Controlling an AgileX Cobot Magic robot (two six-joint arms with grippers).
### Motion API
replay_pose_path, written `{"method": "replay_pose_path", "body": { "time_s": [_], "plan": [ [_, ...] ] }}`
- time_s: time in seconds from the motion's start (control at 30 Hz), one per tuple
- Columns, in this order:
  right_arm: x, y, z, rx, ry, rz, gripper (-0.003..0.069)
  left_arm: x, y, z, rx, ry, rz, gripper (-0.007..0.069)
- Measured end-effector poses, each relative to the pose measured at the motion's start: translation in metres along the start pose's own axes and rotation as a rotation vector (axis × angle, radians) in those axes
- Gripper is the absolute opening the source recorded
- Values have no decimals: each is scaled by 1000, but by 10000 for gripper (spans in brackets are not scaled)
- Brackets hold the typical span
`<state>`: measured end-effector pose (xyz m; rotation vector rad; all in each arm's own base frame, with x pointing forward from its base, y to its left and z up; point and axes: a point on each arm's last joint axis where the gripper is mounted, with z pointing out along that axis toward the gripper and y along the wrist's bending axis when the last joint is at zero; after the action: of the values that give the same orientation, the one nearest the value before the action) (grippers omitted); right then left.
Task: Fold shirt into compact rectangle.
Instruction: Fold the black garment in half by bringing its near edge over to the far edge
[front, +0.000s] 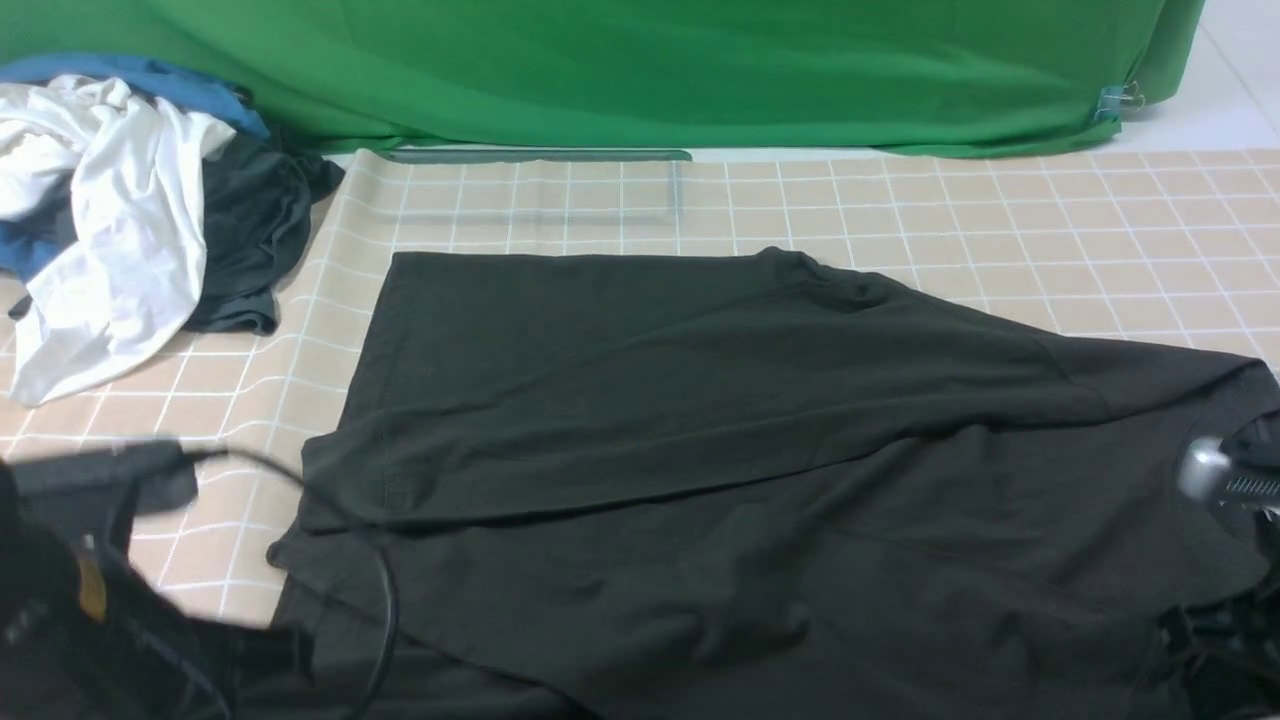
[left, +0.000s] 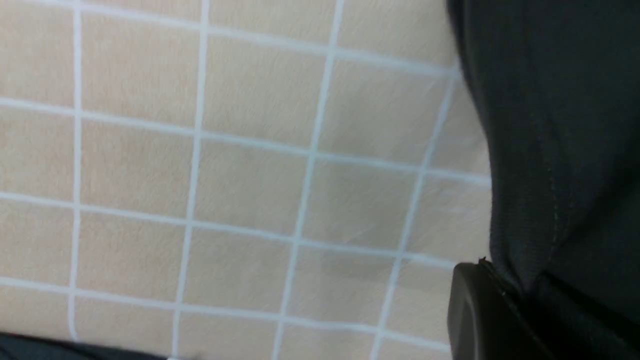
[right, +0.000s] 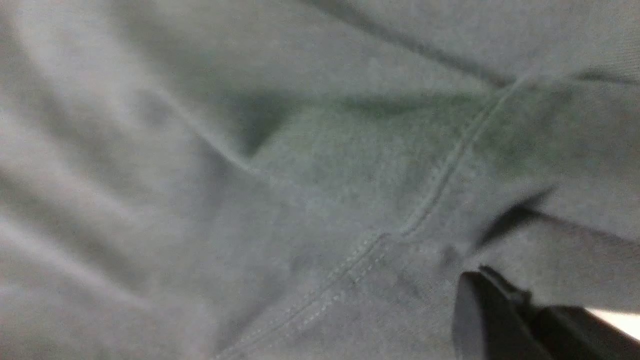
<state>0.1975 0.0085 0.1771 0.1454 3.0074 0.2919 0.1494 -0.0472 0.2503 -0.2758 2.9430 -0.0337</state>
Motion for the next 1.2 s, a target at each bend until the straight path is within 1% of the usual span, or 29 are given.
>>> {"method": "replay_pose_path", "body": {
  "time_s": [0.1, 0.23, 0.33, 0.4, 0.53, 0.63, 0.67, 0.77, 0.8, 0.83, 0.93, 0.97, 1.03, 1.1, 1.17, 1.2],
  "plan": [
    [-10, 6, -21, -9, -43, -27, 59, -17, -2, -19, 22, -50, -43, 30],
    [-20, 9, -35, -8, -69, -44, 59, -34, 0, -25, 17, -66, -93, 30],
    [-37, 13, -53, -5, -134, -52, 59, -61, 1, -28, 18, -70, -132, 30],
    [-44, 14, -60, -6, -156, -55, 59, -70, 2, -28, 23, -72, -147, 30],
    [-80, 20, -75, -11, -196, -65, 59, -117, -2, -27, 39, -81, -188, 30],
    [-110, 22, -73, -13, -190, -58, 59, -153, -6, -22, 62, -87, -201, 30],
    [-117, 22, -72, -13, -186, -57, 59, -159, -7, -18, 62, -78, -207, 30],
    [-152, 23, -66, -17, -170, -47, 59, -198, -12, -10, 73, -80, -220, 30],
    [-156, 24, -65, -18, -168, -47, 59, -203, -13, -8, 74, -79, -223, 30],
    [-175, 24, -60, -20, -155, -47, 59, -221, -14, 3, 66, -62, -229, 30],
    [-206, 22, -45, -24, -132, -24, 59, -254, -15, 19, 59, -47, -240, 30],
    [-209, 22, -46, -25, -139, -24, 59, -255, -15, 17, 62, -55, -239, 30],
    [-232, 18, -32, -24, -138, -9, 59, -278, -18, 31, 63, -56, -246, 30],
    [-247, 16, -22, -20, -153, 2, 64, -291, -20, 41, 63, -63, -247, 30],
    [-258, 15, -14, -20, -167, 22, 87, -301, -21, 52, 64, -63, -248, 30],
    [-262, 14, -11, -20, -171, 30, 115, -303, -22, 55, 62, -59, -249, 30]
  ]
}}
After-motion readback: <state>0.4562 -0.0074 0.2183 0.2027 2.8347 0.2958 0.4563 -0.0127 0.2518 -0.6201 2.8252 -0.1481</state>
